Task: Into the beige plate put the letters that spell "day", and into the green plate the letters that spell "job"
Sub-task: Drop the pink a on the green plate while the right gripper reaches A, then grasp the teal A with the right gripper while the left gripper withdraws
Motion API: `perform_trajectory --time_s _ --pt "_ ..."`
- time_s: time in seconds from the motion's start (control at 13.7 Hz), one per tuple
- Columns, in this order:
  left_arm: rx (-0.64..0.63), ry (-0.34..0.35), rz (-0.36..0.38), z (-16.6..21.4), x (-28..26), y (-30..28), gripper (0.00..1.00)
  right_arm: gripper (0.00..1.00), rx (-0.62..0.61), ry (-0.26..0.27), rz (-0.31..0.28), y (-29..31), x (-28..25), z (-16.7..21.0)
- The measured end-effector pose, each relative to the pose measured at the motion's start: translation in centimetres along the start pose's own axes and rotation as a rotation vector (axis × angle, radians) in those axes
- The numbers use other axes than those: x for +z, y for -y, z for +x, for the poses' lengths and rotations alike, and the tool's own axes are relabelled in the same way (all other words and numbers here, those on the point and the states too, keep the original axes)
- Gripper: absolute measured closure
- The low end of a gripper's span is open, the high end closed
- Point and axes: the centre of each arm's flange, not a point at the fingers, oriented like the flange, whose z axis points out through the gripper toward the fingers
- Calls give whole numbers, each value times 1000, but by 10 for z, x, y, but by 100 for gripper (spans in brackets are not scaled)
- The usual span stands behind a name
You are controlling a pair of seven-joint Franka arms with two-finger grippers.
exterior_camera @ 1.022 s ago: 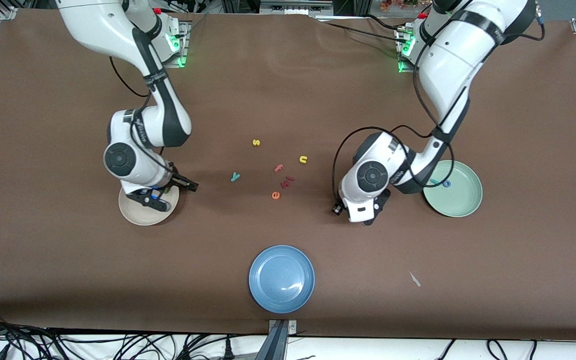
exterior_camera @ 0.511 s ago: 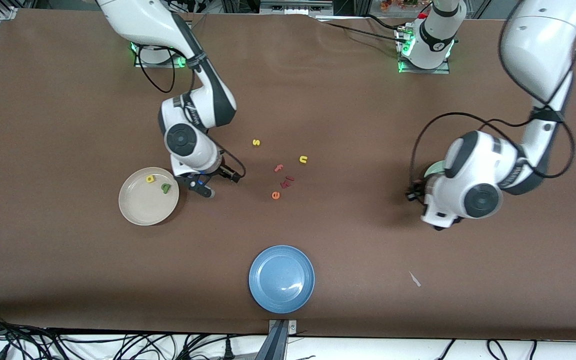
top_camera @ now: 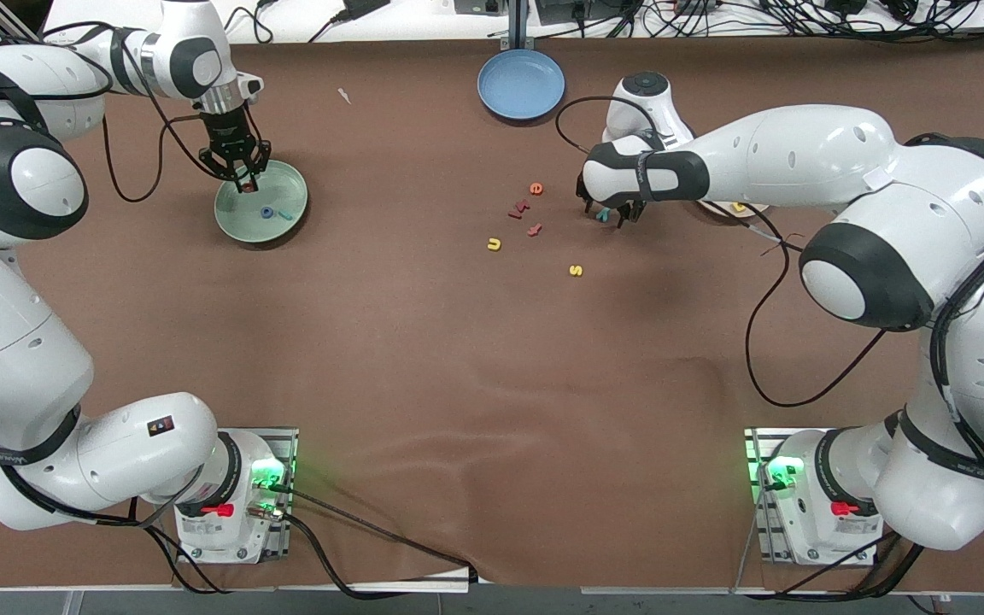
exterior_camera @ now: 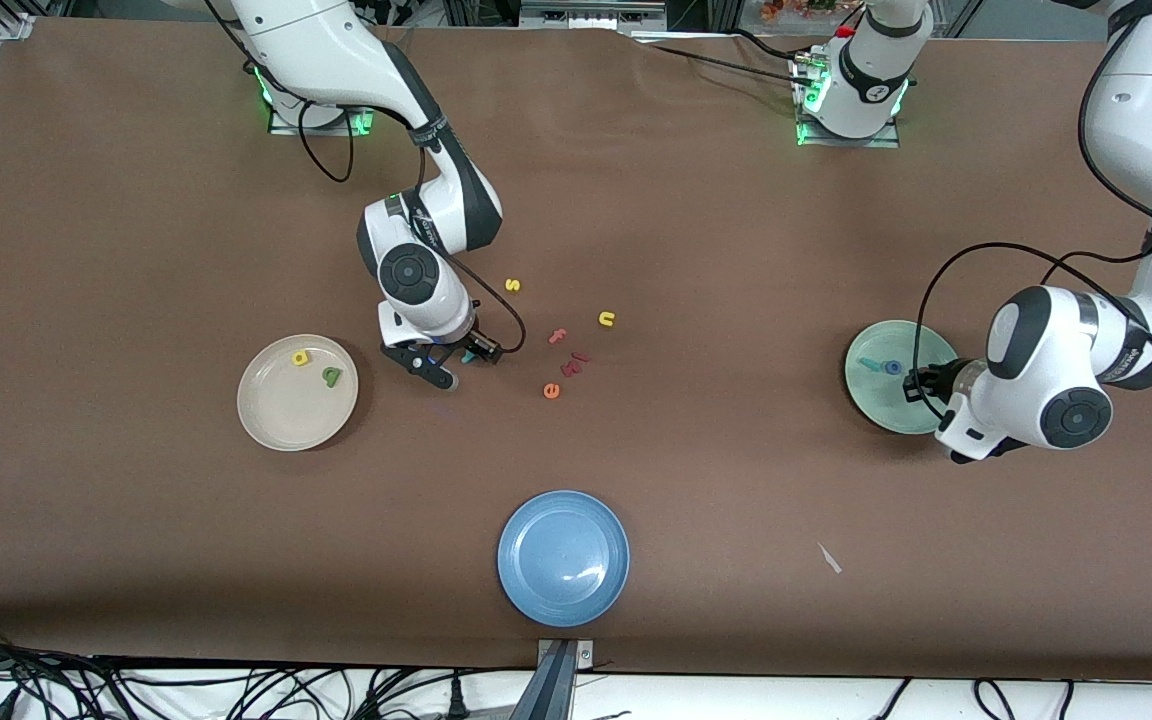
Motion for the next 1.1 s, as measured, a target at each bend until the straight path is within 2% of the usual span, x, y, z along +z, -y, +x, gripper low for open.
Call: perform_trajectory --time_s 0.07,0.15,0.22,0.29,0.44,0.51,0.66,0.8,1.1 --pt "1 2 -3 2 4 3 74 25 -1 -7 6 1 3 0" --pt "1 2 -6 4 5 5 70 35 -2 -11 7 1 7 0" --pt "8 1 -7 5 5 9 60 43 -3 -15 12 2 7 -1" --pt "19 0 -10 6 4 12 48 43 -3 -16 13 3 7 -1" --pt "33 -19 -16 7 -6 14 28 54 -4 -19 18 4 5 -2" --pt "40 -41 -21 6 -18 12 17 56 -5 -20 19 5 5 -2" --pt "67 -117 -34 -8 -64 0 0 71 -5 -22 24 6 4 -2" --pt "92 -192 -32 -34 -119 -13 0 75 -5 -23 25 6 4 -2" --pt "125 -246 -12 -87 -219 -21 0 75 -18 -34 27 7 -9 8"
